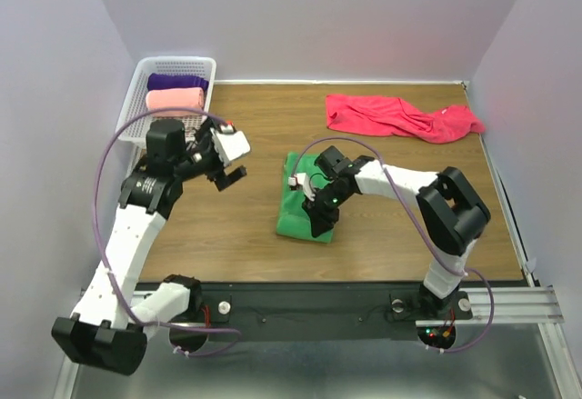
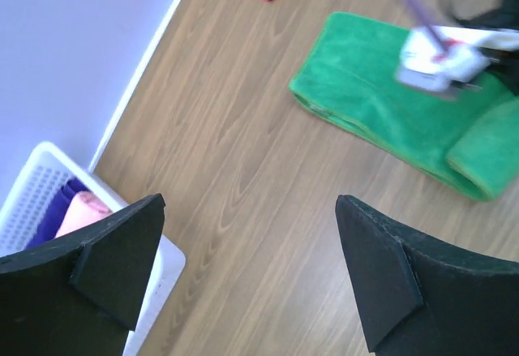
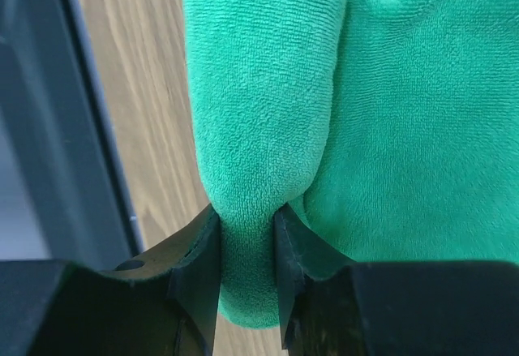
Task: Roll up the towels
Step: Roll the towel
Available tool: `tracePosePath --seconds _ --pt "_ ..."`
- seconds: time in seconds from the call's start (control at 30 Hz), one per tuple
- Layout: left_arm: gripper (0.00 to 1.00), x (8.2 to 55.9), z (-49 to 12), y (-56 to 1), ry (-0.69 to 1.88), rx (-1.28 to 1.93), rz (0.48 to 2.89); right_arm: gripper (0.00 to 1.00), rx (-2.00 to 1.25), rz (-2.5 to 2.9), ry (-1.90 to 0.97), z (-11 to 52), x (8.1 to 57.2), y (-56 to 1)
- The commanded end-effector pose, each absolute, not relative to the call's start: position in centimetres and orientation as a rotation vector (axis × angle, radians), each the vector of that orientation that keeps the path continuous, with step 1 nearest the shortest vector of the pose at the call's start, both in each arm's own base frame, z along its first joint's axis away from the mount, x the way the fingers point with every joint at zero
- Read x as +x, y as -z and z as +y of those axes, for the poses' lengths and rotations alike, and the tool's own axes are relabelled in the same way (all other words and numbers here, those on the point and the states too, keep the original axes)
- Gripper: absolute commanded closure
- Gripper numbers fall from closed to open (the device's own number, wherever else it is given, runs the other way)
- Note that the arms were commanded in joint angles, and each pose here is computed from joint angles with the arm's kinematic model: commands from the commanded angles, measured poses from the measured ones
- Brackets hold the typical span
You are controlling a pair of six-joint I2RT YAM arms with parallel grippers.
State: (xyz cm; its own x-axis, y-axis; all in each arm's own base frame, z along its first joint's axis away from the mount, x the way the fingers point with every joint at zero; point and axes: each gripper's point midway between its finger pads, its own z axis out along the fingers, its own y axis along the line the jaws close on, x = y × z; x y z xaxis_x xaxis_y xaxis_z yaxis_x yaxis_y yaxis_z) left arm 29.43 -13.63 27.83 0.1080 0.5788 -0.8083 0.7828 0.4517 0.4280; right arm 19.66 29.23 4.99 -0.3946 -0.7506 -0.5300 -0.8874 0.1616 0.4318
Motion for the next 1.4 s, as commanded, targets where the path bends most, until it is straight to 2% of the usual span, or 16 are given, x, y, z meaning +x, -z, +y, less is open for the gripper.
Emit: tracePosePath --seconds 0.0,0.13,0.37,0.7,1.17,1.27,1.3,1.37 --pt "0.01 26.2 -15.4 -21.0 0.232 1.504 1.574 0.71 -1.516 2.348 -1.337 29.7 18.4 -6.4" --pt "0.01 22.5 -17.6 -16.8 0.193 1.670 1.469 0.69 -1.425 2.431 -1.474 30.0 19.1 -5.9" --pt "0.01 19.1 -23.2 -14.0 0.192 1.826 1.297 0.67 -1.243 2.530 -1.698 30.1 20.3 -5.9" --pt "0.01 19.6 -28.9 -9.0 0.145 2.010 1.273 0.64 -1.137 2.599 -1.857 29.7 20.6 -5.1" --pt "0.02 21.4 -29.2 -6.3 0.017 2.055 1.217 0.61 -1.057 2.619 -2.000 29.6 20.0 -5.2" --pt "0.16 20.9 -29.1 -5.3 0.047 2.077 1.252 0.57 -1.057 2.601 -1.998 29.6 20.4 -5.5" --pt "0.28 20.5 -29.1 -5.1 0.074 2.087 1.269 0.57 -1.045 2.600 -1.989 29.4 20.8 -5.7" --pt "0.40 19.9 -28.5 -4.4 0.105 2.131 1.310 0.55 -1.020 2.597 -1.986 29.3 21.4 -6.0"
